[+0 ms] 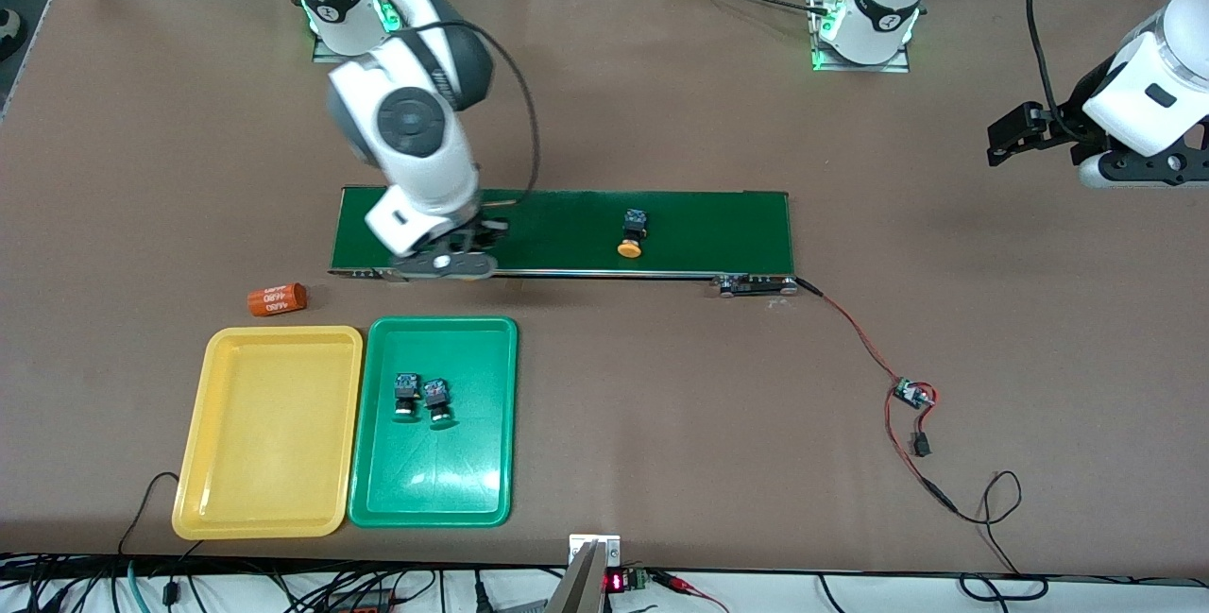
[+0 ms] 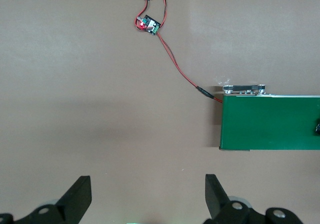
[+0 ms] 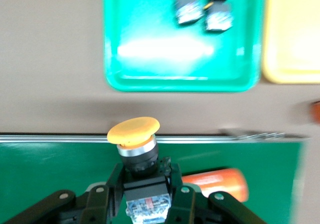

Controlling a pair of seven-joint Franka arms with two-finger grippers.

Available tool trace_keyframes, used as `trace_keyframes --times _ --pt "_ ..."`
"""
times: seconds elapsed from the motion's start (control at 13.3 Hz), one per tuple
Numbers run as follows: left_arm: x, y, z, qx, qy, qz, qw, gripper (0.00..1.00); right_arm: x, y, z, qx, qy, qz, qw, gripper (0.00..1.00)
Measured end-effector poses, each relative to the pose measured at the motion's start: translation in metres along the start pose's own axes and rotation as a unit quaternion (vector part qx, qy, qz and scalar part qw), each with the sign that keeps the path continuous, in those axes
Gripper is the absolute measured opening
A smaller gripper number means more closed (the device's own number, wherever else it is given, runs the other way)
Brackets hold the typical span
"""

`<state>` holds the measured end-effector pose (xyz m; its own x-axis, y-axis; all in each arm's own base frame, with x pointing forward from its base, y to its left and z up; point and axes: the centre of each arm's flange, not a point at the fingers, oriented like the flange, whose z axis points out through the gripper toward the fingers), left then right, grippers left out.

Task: Sort buttons by color to trays
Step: 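Carry the yellow button into the yellow tray and open the right gripper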

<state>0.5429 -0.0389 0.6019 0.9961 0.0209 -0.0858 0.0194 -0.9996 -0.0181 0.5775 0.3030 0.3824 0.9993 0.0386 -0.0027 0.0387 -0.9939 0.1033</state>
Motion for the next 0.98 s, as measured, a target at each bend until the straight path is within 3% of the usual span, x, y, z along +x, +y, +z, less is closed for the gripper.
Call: trace_keyframes --times 0.45,0.68,0.98 --pt "0.000 0.002 0.000 0.000 0.000 0.002 1.000 1.00 0.060 0.184 0.025 0.002 -0.028 -0.049 0.998 0.40" --pt "0.000 0.002 0.000 0.000 0.000 0.002 1.000 1.00 0.079 0.240 0.048 0.013 -0.034 -0.080 0.996 0.40" --pt "0.000 0.002 0.000 0.000 0.000 0.002 1.000 1.00 0.116 0.304 0.095 0.015 0.002 -0.100 0.995 0.40"
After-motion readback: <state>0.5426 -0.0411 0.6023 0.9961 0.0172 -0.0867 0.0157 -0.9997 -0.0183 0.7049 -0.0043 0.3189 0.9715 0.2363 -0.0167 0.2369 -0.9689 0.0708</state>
